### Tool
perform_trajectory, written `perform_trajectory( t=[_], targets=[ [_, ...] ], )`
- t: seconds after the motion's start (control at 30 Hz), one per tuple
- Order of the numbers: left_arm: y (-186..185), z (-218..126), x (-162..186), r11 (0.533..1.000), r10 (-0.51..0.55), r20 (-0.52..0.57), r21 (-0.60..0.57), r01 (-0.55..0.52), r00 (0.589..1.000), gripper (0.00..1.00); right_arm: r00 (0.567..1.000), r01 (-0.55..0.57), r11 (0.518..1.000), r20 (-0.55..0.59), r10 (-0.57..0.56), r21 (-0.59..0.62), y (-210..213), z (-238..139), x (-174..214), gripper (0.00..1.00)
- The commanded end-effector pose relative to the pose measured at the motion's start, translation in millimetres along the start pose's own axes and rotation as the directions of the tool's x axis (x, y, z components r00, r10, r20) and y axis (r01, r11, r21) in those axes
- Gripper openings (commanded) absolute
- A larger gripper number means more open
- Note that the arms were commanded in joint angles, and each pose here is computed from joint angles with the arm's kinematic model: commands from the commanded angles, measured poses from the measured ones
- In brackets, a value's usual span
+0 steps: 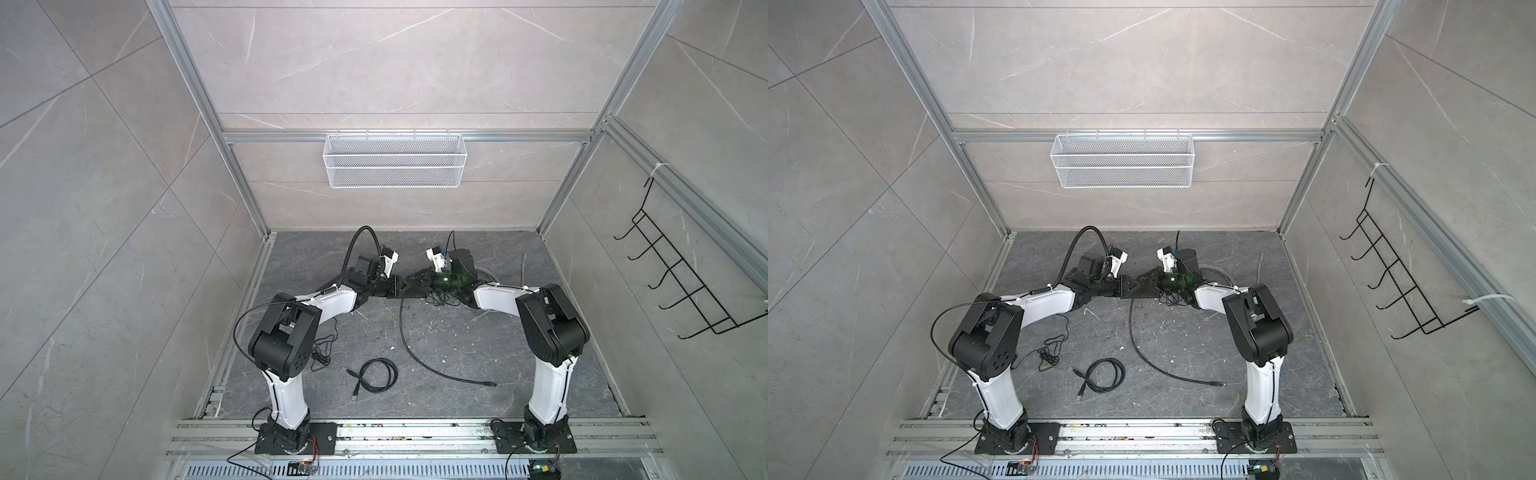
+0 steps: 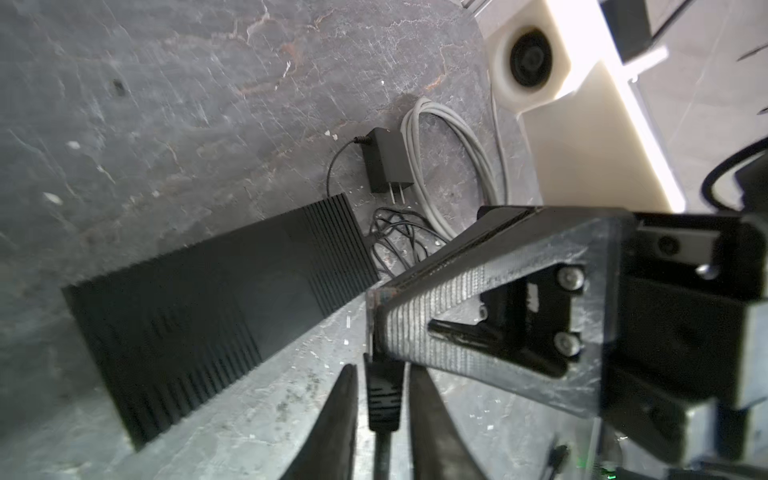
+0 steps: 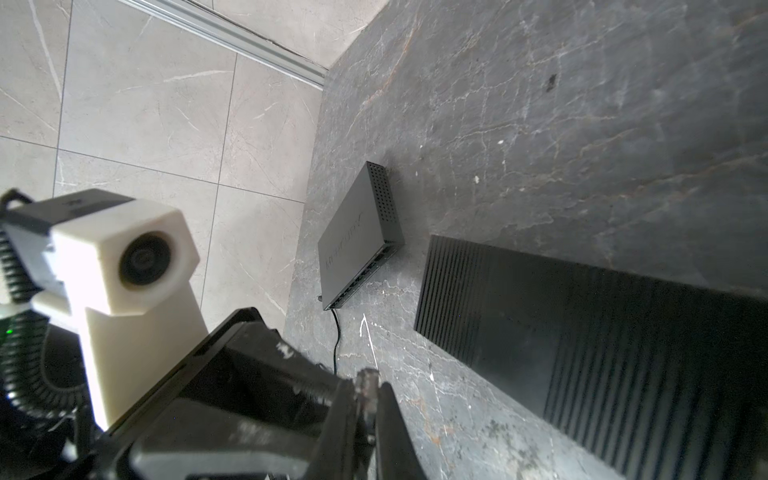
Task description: Insert the plug into the switch port
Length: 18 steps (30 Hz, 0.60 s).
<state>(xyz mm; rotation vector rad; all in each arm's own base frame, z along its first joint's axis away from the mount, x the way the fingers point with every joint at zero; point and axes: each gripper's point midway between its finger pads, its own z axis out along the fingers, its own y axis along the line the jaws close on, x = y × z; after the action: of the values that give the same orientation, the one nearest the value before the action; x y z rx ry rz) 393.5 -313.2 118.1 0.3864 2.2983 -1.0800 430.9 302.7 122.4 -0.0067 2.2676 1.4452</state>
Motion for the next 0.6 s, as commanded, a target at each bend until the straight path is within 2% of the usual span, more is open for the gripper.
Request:
perform_trajectory(
  t=[0.0,0.17,0.33,0.57],
  targets=[
    [0,-5,-15,0.999,0.031,0.049,-0.03,-0.03,0.998,0.39,1.0,0.015,1.0,0.0,-0.015,0.011,-1,3,-9,0.07],
    [9,-11,-10,0.993,0.06,0.072,-0.105,-0.053,0.996,0.42,1.0,0.014,0.998,-0.022,-0.013,0.055,-6,5,-10,0.07],
    [3,-2,-1,0.961,0.196,0.05,-0.206,-0.182,0.979,0.42,0.999,-0.008,0.996,-0.031,0.011,0.086,-12,5,-8,0.06],
    [0,0,-11,0.94,0.255,0.086,-0.254,-0.226,0.963,0.32,0.999,-0.013,0.993,-0.037,0.017,0.116,-14,2,-8,0.06]
  ],
)
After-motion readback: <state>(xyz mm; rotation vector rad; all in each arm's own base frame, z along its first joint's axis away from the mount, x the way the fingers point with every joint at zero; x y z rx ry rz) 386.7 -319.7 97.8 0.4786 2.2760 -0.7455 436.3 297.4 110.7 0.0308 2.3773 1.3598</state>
